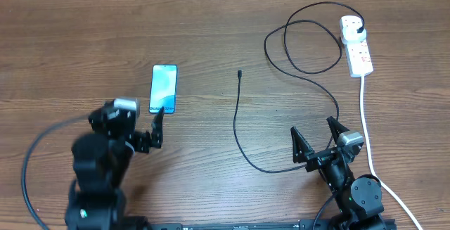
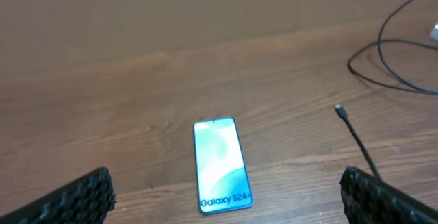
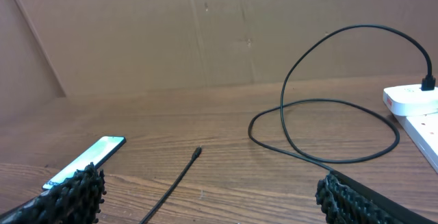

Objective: Plug charger to phone and switch on socket
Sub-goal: 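Move the left gripper forward over the Galaxy phone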

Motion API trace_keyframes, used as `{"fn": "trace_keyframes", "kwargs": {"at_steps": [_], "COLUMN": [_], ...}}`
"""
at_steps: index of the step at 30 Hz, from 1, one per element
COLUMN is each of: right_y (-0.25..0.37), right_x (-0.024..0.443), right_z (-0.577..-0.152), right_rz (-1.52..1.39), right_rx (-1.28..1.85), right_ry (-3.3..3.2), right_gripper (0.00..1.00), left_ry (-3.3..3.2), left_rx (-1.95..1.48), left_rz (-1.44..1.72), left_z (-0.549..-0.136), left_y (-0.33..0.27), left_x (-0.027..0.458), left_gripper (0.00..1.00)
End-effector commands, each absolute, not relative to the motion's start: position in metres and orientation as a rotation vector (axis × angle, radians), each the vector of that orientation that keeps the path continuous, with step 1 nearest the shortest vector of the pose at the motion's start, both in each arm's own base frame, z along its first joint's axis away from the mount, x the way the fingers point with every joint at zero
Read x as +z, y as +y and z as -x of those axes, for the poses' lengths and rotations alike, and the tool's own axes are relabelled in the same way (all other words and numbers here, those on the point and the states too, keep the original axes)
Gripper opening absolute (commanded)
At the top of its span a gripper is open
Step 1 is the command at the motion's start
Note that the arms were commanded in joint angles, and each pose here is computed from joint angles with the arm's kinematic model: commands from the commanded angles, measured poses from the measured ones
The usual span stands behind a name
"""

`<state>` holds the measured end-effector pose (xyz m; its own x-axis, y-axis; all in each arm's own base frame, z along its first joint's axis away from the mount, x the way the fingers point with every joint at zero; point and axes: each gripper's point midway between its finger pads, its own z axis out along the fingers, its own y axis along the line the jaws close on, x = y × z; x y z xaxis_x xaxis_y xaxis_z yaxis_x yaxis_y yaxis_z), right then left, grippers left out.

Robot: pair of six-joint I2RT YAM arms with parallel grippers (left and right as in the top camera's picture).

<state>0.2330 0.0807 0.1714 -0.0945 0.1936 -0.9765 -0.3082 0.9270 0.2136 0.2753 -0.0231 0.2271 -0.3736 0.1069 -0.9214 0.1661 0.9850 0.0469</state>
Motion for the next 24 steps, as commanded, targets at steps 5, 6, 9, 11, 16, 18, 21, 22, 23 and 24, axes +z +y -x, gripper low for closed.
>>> {"fn": "trace_keyframes", "kwargs": {"at_steps": [5,6,9,11,16,18,21,22,23,24], "right_y": [0.082,0.082,0.082,0.082,0.082,0.082,0.082,0.082,0.082,0.082], "right_x": [0.170,0.170,0.170,0.170,0.170,0.170,0.170,0.170,0.170,0.170], "right_z": [-0.233,-0.233,-0.233,-0.233,-0.233,-0.233,-0.233,-0.233,-0.233,-0.233], "right_rz": [0.092,0.092,0.092,0.092,0.092,0.092,0.092,0.092,0.092,0.092], "right_rx": [0.428,0.427,0.428,0.428,0.428,0.427,0.427,0.427,0.427,0.428], "right_ry": [1.605,1.606,1.605,1.605,1.605,1.606,1.606,1.606,1.606,1.605], "right_gripper": [1.00,1.00,1.00,1.00,1.00,1.00,1.00,1.00,1.00,1.00], "left_ry": [2.201,2.253,2.435,2.539,2.717,2.771,2.818,2.834,2.853,2.865], "left_rx": [-0.164,-0.176,-0.210,-0.251,-0.370,-0.380,-0.407,-0.416,-0.420,-0.424], "left_rz": [-0.208,-0.209,-0.201,-0.201,-0.199,-0.193,-0.175,-0.174,-0.172,-0.170], "left_z": [-0.314,-0.319,-0.332,-0.338,-0.344,-0.346,-0.356,-0.357,-0.359,-0.363], "left_y": [-0.032,-0.032,-0.033,-0.037,-0.047,-0.047,-0.048,-0.049,-0.049,-0.049], "left_x": [0.253,0.253,0.249,0.245,0.227,0.212,0.193,0.186,0.179,0.173], "left_gripper": [1.00,1.00,1.00,1.00,1.00,1.00,1.00,1.00,1.00,1.00]}}
